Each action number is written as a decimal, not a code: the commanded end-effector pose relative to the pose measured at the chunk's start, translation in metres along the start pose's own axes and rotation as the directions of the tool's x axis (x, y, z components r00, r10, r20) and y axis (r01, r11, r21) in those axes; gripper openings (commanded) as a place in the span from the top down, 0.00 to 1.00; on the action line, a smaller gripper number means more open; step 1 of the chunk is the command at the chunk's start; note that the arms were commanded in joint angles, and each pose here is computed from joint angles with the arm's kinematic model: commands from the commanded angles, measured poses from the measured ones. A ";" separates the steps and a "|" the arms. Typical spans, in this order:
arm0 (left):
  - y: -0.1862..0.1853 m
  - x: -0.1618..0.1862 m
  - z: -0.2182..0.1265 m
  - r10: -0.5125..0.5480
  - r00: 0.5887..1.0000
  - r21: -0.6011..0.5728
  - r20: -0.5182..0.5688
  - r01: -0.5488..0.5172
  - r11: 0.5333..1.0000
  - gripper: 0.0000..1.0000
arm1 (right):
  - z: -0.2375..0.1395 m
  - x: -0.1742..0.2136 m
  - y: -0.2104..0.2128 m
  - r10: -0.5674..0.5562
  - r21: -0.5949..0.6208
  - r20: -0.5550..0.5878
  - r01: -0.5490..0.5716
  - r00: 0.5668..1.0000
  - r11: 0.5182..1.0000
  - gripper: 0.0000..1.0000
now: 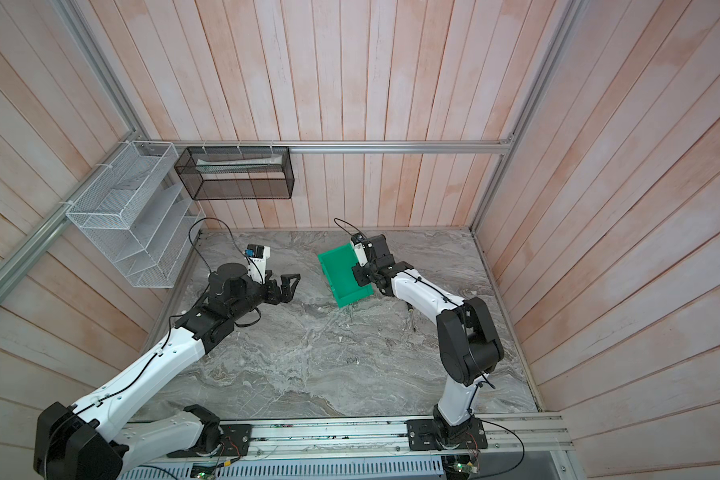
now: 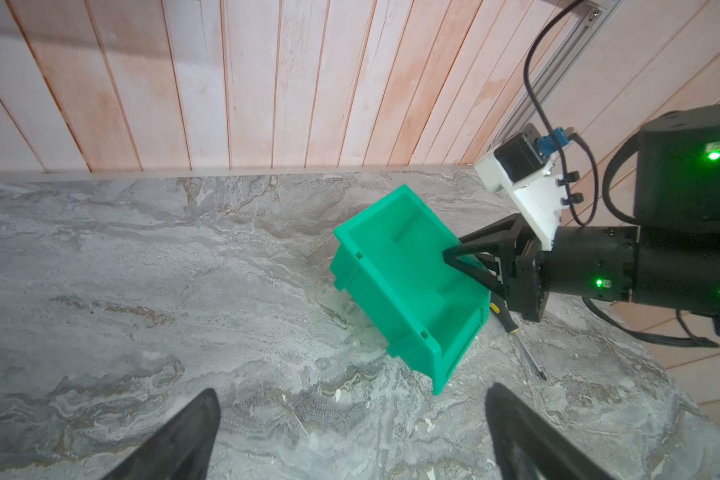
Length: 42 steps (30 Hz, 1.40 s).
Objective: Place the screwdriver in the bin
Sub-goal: 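Drag the green bin with the right gripper toward the left gripper, then release it, then lower the right gripper onto the screwdriver handle and close it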
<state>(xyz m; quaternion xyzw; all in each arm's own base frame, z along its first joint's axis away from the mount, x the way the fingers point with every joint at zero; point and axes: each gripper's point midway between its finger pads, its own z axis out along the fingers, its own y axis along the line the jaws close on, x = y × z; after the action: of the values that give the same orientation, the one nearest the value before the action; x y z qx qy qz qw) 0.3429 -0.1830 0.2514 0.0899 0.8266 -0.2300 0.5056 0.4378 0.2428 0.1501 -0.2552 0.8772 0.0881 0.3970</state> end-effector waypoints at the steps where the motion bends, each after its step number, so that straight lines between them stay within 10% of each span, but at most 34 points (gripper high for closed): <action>1: -0.003 -0.002 -0.002 -0.070 0.997 0.020 0.019 0.069 0.997 0.00 | 0.009 0.004 0.016 -0.035 -0.047 0.003 0.035 0.999 0.998 0.97; 17: -0.013 0.011 0.012 -0.162 0.985 0.078 -0.058 0.167 0.983 0.00 | 0.053 0.024 0.039 -0.039 -0.093 -0.069 0.033 0.997 0.995 0.92; 33: -0.045 0.011 0.015 -0.084 0.994 0.141 -0.071 0.093 0.986 0.00 | 0.009 -0.033 0.023 0.105 -0.103 0.081 -0.097 0.991 0.990 0.52; 42: -0.129 0.022 0.030 0.128 0.991 0.284 -0.049 -0.109 0.953 0.00 | -0.065 0.003 -0.107 0.565 -0.070 0.255 -0.568 0.785 0.820 0.35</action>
<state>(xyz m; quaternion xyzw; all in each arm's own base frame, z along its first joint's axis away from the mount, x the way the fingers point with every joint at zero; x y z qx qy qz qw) 0.3051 -0.2927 0.2477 0.1827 0.8134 -0.3215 0.4491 0.4554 0.1476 0.2137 -0.0383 0.8502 0.1972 0.4866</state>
